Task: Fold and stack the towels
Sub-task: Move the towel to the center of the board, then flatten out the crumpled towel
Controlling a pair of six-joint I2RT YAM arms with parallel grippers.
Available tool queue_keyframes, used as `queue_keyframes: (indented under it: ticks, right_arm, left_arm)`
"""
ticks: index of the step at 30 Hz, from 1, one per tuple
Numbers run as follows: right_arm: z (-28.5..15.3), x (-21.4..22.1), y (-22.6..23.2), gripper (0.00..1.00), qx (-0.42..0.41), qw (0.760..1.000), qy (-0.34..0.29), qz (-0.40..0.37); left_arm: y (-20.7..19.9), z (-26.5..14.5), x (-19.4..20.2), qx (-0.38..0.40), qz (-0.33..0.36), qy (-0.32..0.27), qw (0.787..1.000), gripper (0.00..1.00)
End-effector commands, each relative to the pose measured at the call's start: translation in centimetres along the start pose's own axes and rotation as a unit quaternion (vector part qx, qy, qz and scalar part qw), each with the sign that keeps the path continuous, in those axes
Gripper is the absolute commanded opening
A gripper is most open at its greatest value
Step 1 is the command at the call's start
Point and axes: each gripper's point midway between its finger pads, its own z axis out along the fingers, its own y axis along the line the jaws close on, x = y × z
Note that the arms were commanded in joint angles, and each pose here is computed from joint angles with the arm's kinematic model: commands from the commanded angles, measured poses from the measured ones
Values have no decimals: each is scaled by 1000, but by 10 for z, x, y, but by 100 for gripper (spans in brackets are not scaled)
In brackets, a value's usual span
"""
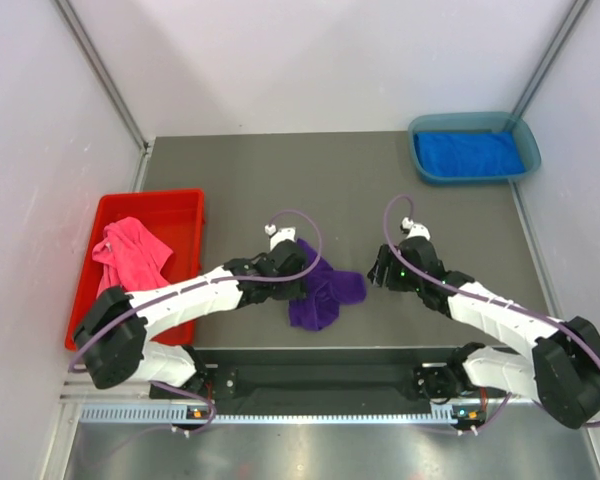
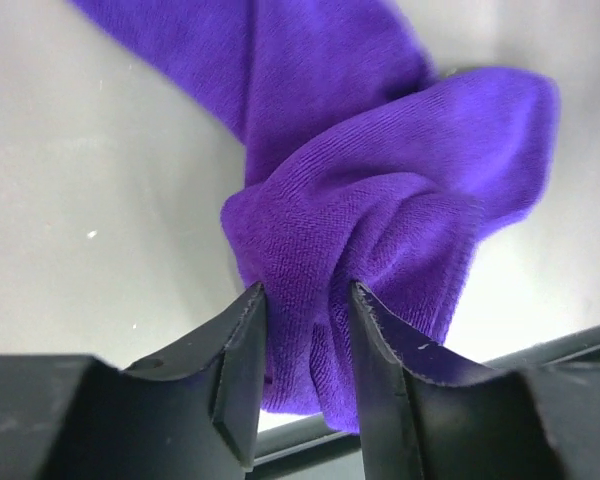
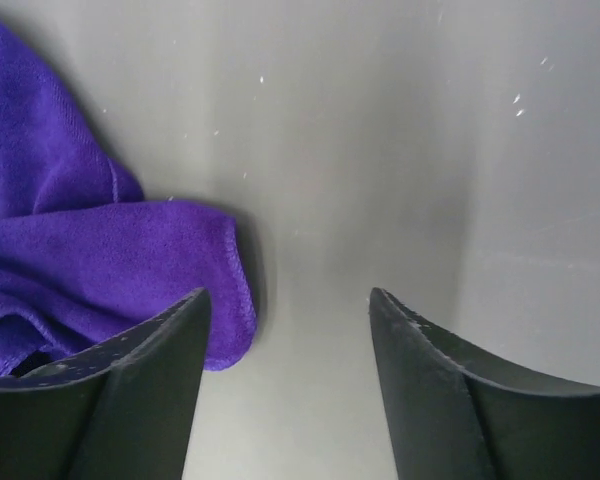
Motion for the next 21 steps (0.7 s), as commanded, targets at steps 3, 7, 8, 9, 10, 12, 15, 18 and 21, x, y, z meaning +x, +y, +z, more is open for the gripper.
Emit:
queue_keyframes:
  ticks: [3,7,8,9,10,12,15,18,21]
  right_arm:
    - [-5,0,24,59,-49,999,-18,13]
    - [-4,12,26,59,-55,998,-10,8]
    - [-3,15,26,59,-54,998,-6,11]
    - [-3,19,27,59,-56,998,-1,10]
    - [-1,18,30,58,-62,998,-4,10]
    - [1,22,32,58,-62,998,-1,11]
    - [4,27,31,56,-61,998,2,11]
    - [6,29,29,51,-58,998,4,14]
    - [7,27,32,43,-60,998,3,12]
  left_arm:
    - [-30,-36,-49,34,29,-60,997,43]
    - [-43,-50,-62,51,38,-70,996,44]
    - [-44,-51,-63,51,38,-70,996,44]
    - [-46,-53,-65,54,38,-71,995,44]
    - [-48,-54,-67,57,38,-75,995,44]
    - [-48,-56,-70,57,39,-80,994,44]
    - [-53,-61,-77,62,44,-87,993,44]
    - [-64,-64,-81,77,54,-86,992,44]
    - [-76,-69,-89,90,65,-92,990,44]
